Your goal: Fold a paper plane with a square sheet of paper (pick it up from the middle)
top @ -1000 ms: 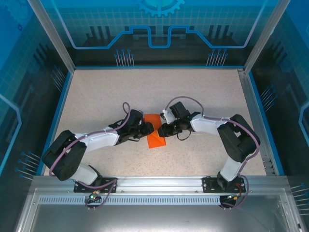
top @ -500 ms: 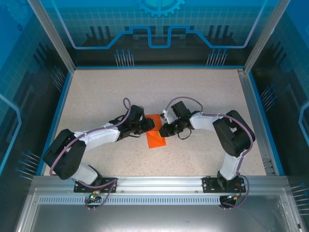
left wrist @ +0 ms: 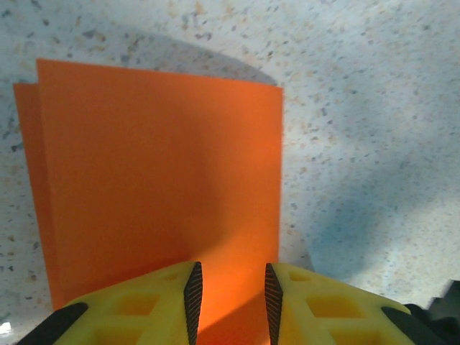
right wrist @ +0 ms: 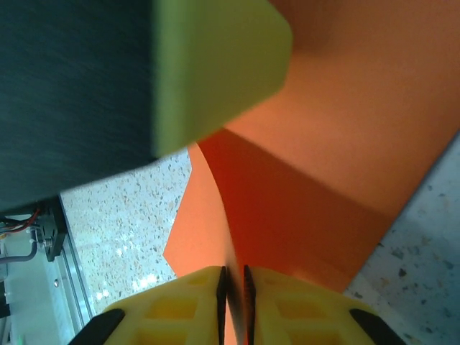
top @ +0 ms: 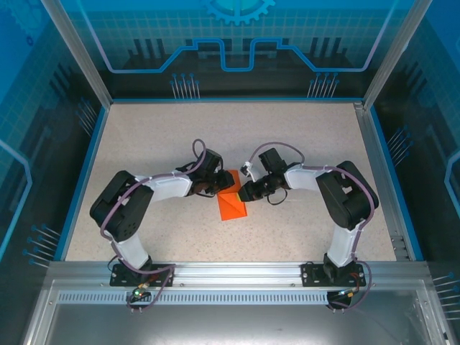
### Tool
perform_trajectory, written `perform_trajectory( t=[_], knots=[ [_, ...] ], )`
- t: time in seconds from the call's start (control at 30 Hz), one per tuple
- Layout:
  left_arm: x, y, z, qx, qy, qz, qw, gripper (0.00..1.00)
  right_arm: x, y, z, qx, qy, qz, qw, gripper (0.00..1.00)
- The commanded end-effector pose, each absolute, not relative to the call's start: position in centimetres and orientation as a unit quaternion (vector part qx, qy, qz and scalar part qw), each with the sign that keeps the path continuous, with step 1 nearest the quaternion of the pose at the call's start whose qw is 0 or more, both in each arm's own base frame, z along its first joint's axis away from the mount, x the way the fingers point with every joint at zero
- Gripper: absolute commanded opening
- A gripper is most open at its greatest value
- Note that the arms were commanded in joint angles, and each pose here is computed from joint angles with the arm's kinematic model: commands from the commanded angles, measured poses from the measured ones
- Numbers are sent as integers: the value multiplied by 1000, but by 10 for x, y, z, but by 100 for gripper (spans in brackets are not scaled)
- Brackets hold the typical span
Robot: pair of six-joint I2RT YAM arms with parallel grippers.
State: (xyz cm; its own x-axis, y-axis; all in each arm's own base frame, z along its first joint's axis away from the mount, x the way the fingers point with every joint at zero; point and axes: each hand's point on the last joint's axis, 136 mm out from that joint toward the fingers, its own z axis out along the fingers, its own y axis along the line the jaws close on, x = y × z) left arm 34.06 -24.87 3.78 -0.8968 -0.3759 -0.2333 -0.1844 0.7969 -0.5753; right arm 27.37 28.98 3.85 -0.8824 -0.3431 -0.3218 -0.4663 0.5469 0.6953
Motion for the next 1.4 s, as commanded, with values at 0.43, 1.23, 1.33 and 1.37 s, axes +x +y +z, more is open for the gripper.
perform_trajectory(
  t=[0.43,1.23,1.33,1.37],
  knots=[
    [334,-243,16,-147,946,-252,143,31,263,281,40,-244,876,412,63,20],
    [333,-243,15,-136,947,-251,144,30,279,278,24,-243,894,373,58,11],
    [333,-244,20,-132,947,-255,148,30,280,278,21,-241,895,371,57,11],
    [333,-244,22,-129,946,-257,149,31,281,278,21,-241,895,371,57,11]
  ],
)
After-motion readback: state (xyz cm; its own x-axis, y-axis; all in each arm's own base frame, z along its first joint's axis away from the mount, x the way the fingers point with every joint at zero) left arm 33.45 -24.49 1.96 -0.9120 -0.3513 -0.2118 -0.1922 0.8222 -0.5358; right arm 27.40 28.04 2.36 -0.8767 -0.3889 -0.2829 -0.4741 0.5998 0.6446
